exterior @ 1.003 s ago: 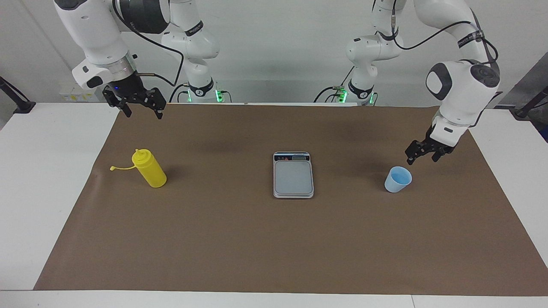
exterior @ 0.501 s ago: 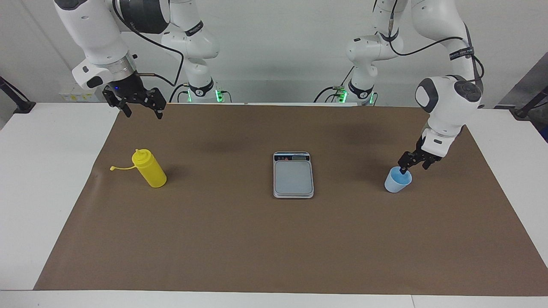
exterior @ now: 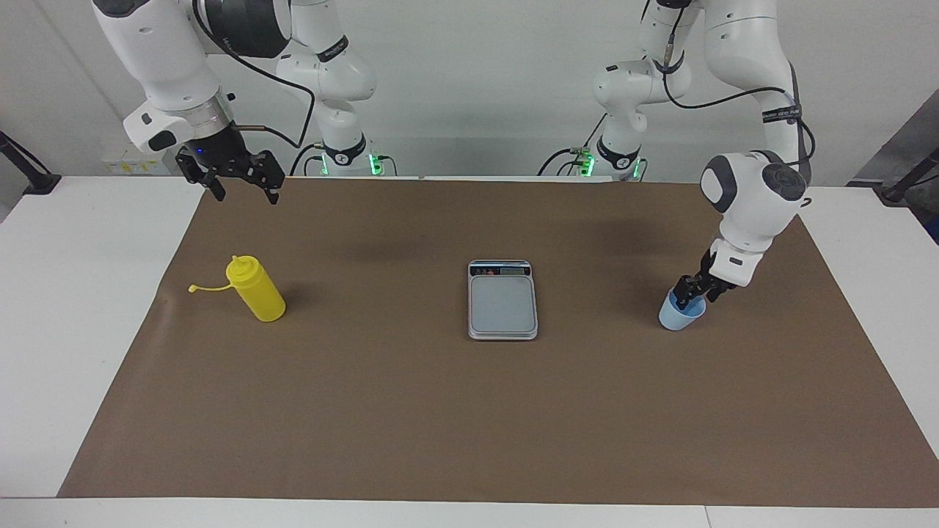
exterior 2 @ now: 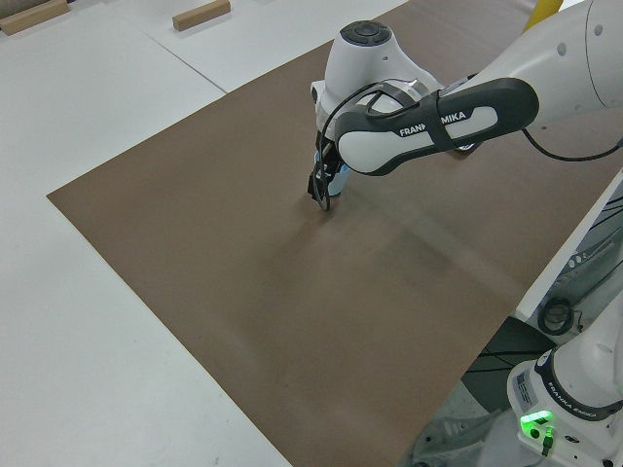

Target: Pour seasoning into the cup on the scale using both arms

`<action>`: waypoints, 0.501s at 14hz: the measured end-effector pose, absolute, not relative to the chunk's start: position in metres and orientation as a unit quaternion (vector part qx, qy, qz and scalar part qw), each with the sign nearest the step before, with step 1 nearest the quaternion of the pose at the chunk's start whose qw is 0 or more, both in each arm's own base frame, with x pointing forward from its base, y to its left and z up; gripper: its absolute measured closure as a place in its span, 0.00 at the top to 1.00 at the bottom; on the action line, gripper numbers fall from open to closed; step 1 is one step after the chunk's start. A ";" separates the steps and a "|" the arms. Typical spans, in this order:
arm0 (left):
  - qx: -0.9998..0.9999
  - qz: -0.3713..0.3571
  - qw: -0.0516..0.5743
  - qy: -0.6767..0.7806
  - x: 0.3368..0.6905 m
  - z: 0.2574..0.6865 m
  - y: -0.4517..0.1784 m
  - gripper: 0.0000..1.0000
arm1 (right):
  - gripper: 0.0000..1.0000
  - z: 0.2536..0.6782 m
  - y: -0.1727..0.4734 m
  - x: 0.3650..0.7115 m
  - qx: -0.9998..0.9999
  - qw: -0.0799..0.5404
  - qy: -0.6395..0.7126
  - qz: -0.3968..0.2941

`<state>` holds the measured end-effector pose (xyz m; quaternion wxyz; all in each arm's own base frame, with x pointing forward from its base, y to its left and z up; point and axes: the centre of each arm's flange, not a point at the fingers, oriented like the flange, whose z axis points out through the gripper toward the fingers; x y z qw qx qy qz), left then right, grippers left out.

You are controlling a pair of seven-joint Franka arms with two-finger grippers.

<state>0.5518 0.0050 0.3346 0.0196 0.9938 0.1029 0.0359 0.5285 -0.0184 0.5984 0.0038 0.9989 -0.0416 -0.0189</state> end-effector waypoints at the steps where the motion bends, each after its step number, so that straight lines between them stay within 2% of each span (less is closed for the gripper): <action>1: 0.994 0.036 0.020 0.102 0.552 0.335 0.004 0.53 | 1.00 0.598 -0.018 0.529 0.999 0.004 -0.042 -0.019; 5: 0.995 0.034 0.021 0.096 0.559 0.348 -0.002 0.04 | 1.00 0.598 -0.018 0.529 0.999 0.004 -0.042 -0.019; 7: 0.995 0.035 0.021 0.094 0.571 0.372 -0.004 0.03 | 1.00 0.598 -0.018 0.529 0.999 0.004 -0.042 -0.019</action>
